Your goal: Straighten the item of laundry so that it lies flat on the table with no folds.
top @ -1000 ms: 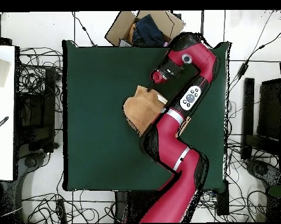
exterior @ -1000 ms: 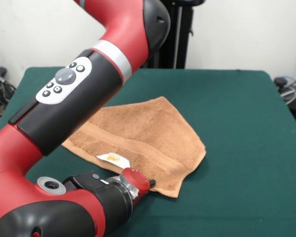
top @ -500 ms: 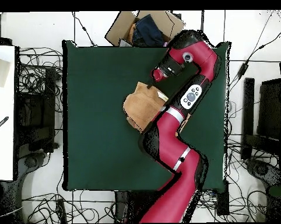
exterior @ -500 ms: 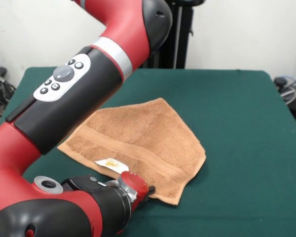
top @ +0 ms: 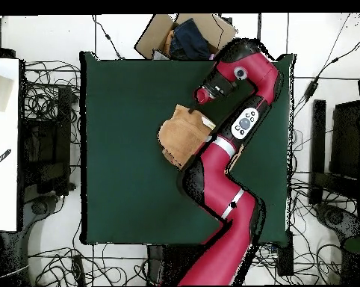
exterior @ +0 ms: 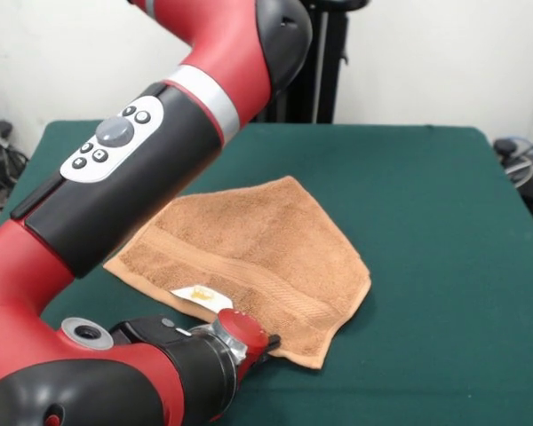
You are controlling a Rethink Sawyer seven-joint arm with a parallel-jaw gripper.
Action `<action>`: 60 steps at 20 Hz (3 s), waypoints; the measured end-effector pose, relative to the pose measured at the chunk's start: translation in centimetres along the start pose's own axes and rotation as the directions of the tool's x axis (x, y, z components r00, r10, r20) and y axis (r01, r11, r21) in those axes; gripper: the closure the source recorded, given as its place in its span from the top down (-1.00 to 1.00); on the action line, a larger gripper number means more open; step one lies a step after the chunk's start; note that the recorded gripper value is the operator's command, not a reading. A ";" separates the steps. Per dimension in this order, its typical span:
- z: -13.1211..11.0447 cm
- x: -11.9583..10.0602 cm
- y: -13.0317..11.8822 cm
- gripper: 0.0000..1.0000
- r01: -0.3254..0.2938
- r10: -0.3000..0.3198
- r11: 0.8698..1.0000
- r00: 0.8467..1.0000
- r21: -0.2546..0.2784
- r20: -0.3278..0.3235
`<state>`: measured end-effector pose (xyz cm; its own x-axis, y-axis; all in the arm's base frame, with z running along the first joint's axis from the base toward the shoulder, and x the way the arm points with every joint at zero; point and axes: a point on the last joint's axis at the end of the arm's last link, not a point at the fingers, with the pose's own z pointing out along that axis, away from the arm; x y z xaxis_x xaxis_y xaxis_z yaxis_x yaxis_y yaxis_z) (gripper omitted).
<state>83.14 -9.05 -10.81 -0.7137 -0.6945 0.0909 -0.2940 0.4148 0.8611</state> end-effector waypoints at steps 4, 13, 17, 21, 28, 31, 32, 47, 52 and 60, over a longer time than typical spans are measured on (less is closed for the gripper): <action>0.0 0.0 -0.1 -1.00 0.000 0.000 1.000 1.000 0.000 0.003; 0.0 0.0 -0.1 -1.00 0.016 -0.016 1.000 1.000 0.001 0.000; 0.0 0.0 -0.1 -1.00 0.035 -0.035 0.999 0.999 0.001 -0.001; 0.0 0.0 -0.1 -1.00 0.056 -0.056 0.998 0.998 0.001 -0.003; 0.0 0.0 -0.1 -1.00 0.074 -0.074 0.997 0.997 0.001 -0.004; 0.0 0.0 -0.1 -1.00 0.074 -0.074 0.997 0.997 0.002 -0.002; 0.0 0.0 -0.1 -1.00 0.074 -0.074 0.997 0.997 0.002 -0.002; -0.2 0.0 -0.1 -1.00 0.071 -0.070 0.997 0.998 0.009 -0.004; -0.2 -0.1 -0.1 -1.00 0.069 -0.069 0.998 0.998 0.012 -0.008; -0.2 -0.1 0.0 -1.00 0.066 -0.066 0.998 0.998 0.017 -0.013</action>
<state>83.37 -9.07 -10.73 -0.6845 -0.7279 0.0400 -0.3513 0.3774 0.8568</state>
